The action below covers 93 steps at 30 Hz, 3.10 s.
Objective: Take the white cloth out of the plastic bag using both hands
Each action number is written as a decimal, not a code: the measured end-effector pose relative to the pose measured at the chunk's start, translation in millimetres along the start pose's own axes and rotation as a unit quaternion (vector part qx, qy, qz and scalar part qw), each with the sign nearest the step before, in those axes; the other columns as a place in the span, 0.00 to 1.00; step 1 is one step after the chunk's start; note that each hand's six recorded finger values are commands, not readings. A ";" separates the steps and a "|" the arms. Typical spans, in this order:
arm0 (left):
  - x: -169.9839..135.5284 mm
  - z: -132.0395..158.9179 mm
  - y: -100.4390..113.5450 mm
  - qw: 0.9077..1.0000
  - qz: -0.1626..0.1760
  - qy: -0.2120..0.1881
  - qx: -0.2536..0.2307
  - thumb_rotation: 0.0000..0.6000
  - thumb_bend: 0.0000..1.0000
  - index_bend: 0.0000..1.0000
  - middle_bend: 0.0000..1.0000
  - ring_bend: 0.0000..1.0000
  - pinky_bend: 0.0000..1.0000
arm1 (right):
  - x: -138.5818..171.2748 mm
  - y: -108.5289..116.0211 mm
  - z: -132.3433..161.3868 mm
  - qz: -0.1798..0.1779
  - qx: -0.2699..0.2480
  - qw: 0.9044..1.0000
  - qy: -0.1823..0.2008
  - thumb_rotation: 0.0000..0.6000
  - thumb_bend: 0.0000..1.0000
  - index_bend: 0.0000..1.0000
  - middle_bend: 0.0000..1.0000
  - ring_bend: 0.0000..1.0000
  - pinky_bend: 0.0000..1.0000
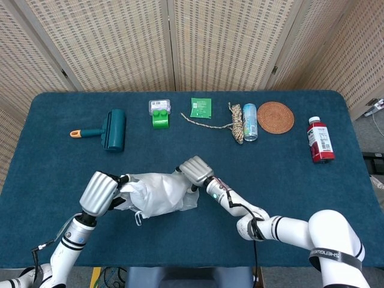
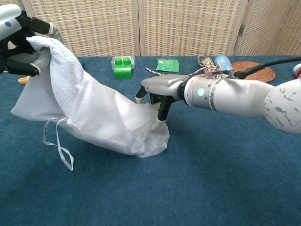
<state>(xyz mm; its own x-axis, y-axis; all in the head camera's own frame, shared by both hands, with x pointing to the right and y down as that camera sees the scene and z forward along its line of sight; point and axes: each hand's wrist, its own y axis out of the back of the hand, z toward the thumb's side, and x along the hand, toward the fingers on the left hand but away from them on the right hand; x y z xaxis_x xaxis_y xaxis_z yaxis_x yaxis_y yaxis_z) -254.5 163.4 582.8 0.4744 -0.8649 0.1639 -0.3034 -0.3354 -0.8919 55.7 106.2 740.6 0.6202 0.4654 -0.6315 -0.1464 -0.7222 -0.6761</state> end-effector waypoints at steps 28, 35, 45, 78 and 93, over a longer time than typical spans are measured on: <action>-9.5 -13.9 7.1 1.000 0.002 0.021 0.013 1.00 0.69 0.61 1.00 0.93 1.00 | 36.2 16.8 -43.1 -0.029 0.009 0.998 -0.052 1.00 0.76 0.71 1.00 1.00 1.00; -13.0 -19.8 7.9 0.999 0.000 0.033 0.015 1.00 0.69 0.61 1.00 0.93 1.00 | 51.1 20.0 -63.3 -0.033 0.014 0.996 -0.078 1.00 0.76 0.71 1.00 1.00 1.00; -22.0 -32.2 11.4 0.998 0.002 0.052 0.019 1.00 0.69 0.61 1.00 0.93 1.00 | 85.9 27.0 -108.8 -0.036 0.029 0.990 -0.136 1.00 0.76 0.71 1.00 1.00 1.00; -27.3 -50.7 17.8 0.994 -0.012 0.087 0.067 1.00 0.00 0.05 0.98 0.81 0.98 | 142.1 39.3 -149.7 -0.060 0.041 0.976 -0.205 1.00 0.00 0.00 0.81 0.79 0.87; -43.1 -73.5 41.2 0.986 -0.001 0.136 0.101 1.00 0.00 0.04 0.57 0.63 0.84 | 188.1 67.4 -143.4 -0.121 0.036 0.972 -0.199 1.00 0.00 0.00 0.24 0.27 0.63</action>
<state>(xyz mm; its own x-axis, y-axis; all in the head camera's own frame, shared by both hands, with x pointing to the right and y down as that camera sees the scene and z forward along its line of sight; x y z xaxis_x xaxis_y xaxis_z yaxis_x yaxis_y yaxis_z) -348.2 159.4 570.0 0.2269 -0.9415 0.2491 -0.1189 -0.2806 -0.9524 273.1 71.8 630.7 0.2987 0.7887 -0.5373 -0.0962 -0.5353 -0.8392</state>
